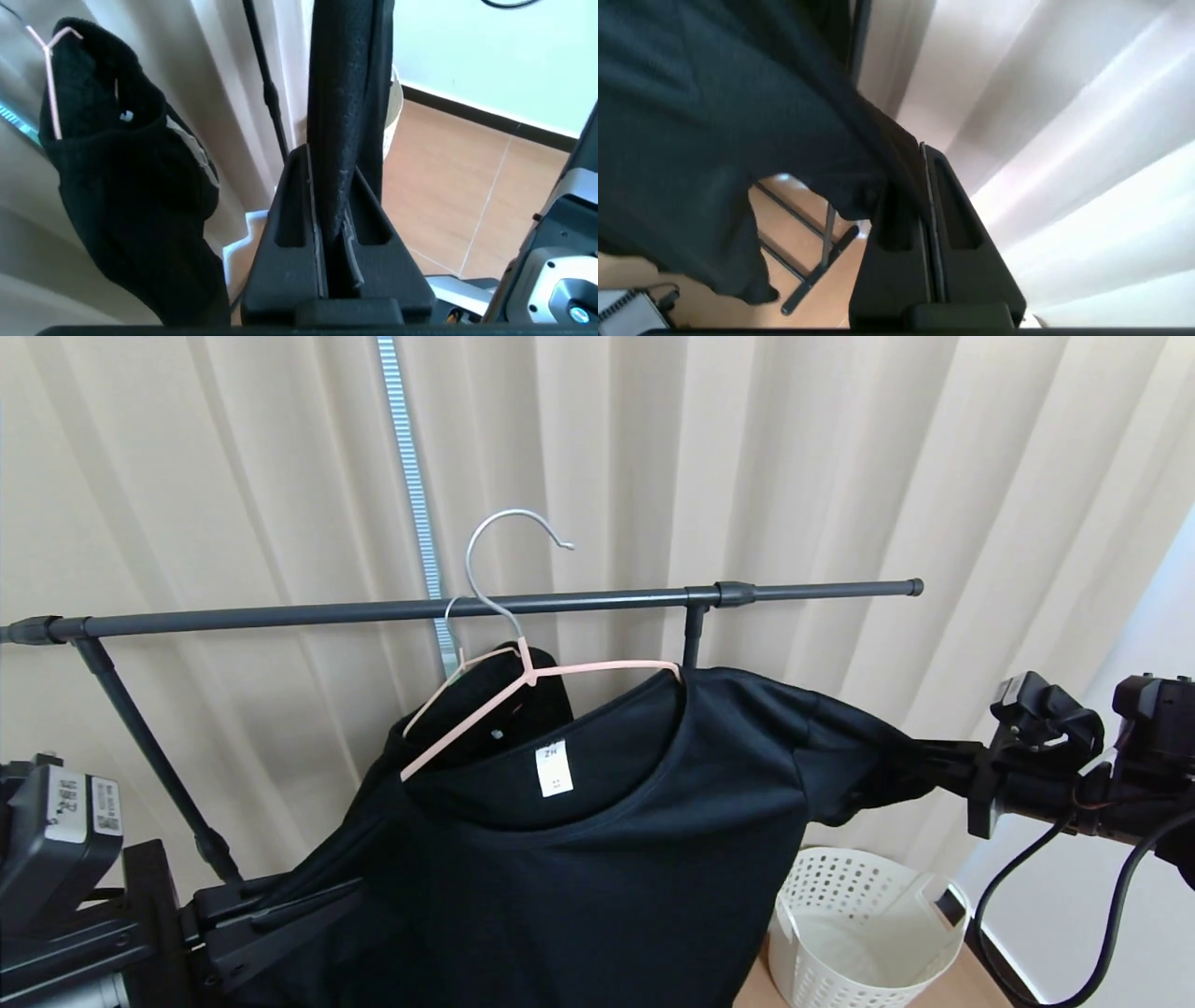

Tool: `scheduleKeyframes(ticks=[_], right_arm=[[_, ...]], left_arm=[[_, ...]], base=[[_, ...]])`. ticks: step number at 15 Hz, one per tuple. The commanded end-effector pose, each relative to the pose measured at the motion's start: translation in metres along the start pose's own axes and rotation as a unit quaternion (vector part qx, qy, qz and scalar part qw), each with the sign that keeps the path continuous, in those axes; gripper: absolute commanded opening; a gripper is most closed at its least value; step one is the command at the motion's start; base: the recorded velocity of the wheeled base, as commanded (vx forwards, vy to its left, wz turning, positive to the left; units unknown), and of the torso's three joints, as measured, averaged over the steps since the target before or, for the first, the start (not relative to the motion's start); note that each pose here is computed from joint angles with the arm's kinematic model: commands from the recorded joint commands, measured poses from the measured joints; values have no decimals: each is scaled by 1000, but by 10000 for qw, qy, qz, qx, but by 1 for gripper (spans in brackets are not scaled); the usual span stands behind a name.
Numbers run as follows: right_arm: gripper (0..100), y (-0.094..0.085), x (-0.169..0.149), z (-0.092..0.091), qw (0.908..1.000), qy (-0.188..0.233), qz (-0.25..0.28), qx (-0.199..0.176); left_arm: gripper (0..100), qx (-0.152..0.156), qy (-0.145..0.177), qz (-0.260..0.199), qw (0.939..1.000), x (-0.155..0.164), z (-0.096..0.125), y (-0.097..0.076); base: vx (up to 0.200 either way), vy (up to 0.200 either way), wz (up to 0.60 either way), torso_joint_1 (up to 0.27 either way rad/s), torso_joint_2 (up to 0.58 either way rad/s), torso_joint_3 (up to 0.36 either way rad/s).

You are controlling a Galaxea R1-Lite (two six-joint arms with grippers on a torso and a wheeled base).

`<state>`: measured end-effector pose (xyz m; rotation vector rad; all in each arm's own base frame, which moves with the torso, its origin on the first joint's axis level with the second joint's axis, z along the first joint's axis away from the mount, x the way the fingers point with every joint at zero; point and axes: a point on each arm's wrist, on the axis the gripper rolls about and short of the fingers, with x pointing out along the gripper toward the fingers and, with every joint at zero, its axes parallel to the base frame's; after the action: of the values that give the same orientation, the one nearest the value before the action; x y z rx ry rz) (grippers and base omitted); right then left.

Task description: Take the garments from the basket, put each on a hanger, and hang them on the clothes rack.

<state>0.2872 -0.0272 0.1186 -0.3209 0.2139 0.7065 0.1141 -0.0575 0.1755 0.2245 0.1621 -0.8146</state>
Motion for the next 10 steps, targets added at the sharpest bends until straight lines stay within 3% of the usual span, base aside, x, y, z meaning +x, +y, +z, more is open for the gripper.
scheduleKeyframes(ticks=[1, 7, 10], right_arm=[[100, 11, -1, 4, 9998, -26, 126, -139], [100, 31, -11, 23, 9975, -235, 215, -626], [100, 46, -12, 43, 9982, -319, 58, -506]], left_arm=[[0, -42, 82, 29, 10000, 3, -2, 2], [0, -102, 180, 165, 9996, 7, -3, 8], [0, -151, 327, 395, 9986, 11, -4, 12]], base=[[0, 0, 0, 0, 0, 0], [0, 0, 0, 0, 0, 0], [0, 0, 0, 0, 0, 0]])
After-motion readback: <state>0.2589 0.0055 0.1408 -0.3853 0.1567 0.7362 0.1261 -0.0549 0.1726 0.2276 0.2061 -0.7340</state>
